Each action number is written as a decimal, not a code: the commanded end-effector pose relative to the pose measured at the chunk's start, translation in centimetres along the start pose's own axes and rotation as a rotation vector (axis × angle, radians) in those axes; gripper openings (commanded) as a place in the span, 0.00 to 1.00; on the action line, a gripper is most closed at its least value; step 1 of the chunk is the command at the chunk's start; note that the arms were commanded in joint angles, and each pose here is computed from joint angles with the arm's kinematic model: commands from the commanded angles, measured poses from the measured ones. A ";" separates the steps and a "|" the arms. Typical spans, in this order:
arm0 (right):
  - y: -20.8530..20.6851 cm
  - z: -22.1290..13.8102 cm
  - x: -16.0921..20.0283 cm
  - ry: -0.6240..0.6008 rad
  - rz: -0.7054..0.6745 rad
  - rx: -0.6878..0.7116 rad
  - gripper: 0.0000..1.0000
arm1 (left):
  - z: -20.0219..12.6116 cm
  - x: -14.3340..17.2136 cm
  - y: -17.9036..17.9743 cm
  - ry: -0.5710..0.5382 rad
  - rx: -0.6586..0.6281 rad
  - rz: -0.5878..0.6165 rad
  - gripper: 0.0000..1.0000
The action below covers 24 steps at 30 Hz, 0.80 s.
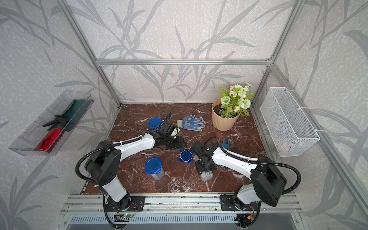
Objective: Take out toiletry kits
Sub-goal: 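Pour the toiletry kits out of the container.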
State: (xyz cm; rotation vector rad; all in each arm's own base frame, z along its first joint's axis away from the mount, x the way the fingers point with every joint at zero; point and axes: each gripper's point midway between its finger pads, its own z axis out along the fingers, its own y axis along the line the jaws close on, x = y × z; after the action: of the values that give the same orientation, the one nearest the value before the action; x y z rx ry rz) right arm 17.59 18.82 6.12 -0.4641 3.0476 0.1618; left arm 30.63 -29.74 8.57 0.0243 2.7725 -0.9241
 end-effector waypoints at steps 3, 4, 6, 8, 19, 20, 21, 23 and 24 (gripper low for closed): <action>-0.1 -1.5 -0.9 0.097 -0.080 -0.045 0.44 | -0.2 0.0 -0.2 0.002 -0.002 0.009 0.58; -0.1 -1.6 -1.0 0.118 -0.082 -0.048 0.44 | -0.3 0.0 -0.2 0.000 -0.003 0.008 0.58; -0.3 -1.7 -1.2 0.151 -0.086 -0.041 0.44 | -0.3 0.1 -0.2 0.004 -0.002 0.009 0.58; -0.3 -1.9 -1.1 0.191 -0.090 -0.048 0.44 | -0.3 0.2 -0.2 0.007 0.000 0.008 0.58; -3.4 -2.4 -2.6 0.306 -0.049 -0.023 0.44 | -1.2 0.2 -0.6 -0.005 0.009 0.017 0.58; -3.4 -2.3 -2.9 0.313 -0.049 -0.021 0.45 | -1.2 0.2 -0.6 -0.006 0.009 0.016 0.58; -3.5 -2.0 -3.2 0.320 -0.051 -0.021 0.45 | -1.1 0.2 -0.6 -0.005 0.010 0.014 0.58; -3.0 -1.5 -3.4 0.344 -0.051 -0.038 0.45 | -1.0 0.3 -0.5 0.002 0.010 0.010 0.58; -2.7 -1.4 -3.4 0.358 -0.048 -0.057 0.45 | -0.9 0.3 -0.5 0.004 0.010 0.008 0.58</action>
State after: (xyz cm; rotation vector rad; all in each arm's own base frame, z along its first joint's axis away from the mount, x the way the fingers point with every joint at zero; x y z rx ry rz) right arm 22.46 16.63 7.00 -0.5773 3.3304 0.1293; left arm 30.43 -29.64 8.80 0.0283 2.7756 -0.9248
